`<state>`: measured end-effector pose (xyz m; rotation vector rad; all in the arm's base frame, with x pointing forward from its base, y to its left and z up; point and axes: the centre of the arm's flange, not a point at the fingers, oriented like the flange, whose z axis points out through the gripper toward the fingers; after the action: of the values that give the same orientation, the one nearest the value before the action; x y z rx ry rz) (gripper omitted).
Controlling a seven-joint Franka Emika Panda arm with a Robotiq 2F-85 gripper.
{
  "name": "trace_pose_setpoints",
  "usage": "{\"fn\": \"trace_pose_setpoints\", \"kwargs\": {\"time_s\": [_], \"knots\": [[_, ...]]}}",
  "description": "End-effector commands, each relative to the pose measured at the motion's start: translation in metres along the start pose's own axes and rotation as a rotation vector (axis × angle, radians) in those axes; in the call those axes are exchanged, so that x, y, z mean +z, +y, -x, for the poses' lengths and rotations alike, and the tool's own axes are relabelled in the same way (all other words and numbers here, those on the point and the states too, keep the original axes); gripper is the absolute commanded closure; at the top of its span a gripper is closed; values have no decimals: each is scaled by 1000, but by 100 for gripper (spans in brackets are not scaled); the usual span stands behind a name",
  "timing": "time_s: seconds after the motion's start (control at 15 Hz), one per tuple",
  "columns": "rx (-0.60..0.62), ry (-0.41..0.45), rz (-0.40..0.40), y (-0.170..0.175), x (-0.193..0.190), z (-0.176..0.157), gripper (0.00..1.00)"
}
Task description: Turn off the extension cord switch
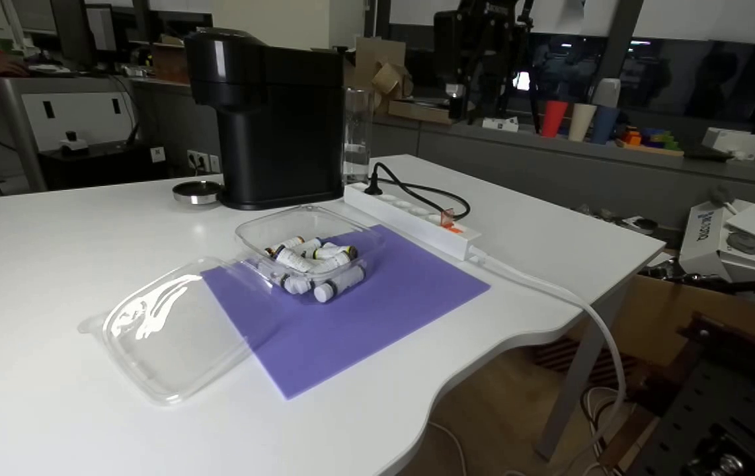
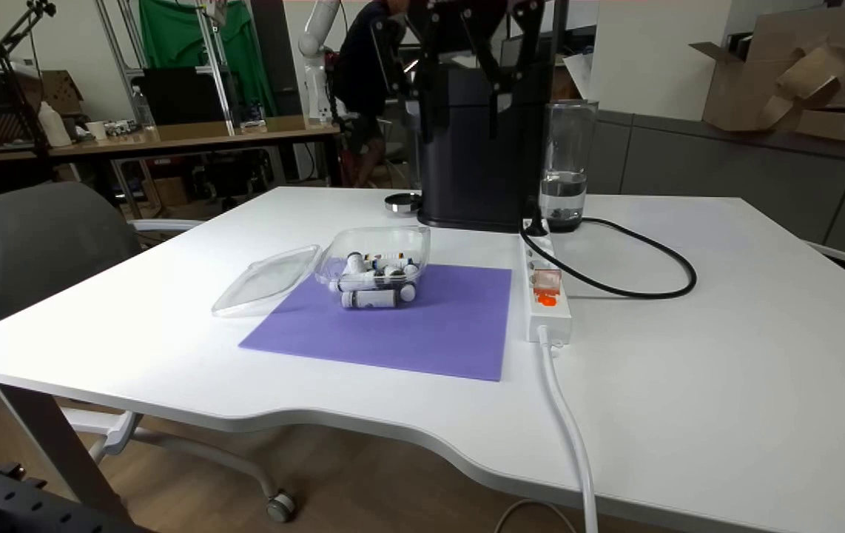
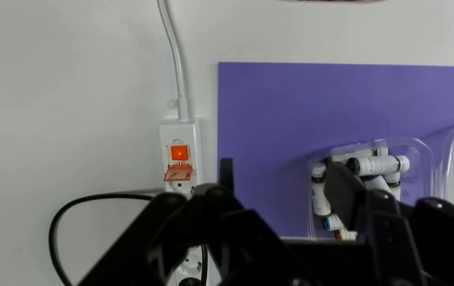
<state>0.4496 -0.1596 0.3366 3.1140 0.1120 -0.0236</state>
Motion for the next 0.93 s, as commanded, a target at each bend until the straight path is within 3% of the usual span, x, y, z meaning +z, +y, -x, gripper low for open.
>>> {"fn": "trace_pose_setpoints", "kwargs": {"time_s": [0.0,0.33,0.53,0.6,0.87], "knots": [[-13,-35,0,32,25,0,69],[32,-8,52,60,48,-10,99],[38,7,80,68,59,-23,100],[24,4,56,57,54,-7,99],[22,3,65,61,63,-16,99]]}}
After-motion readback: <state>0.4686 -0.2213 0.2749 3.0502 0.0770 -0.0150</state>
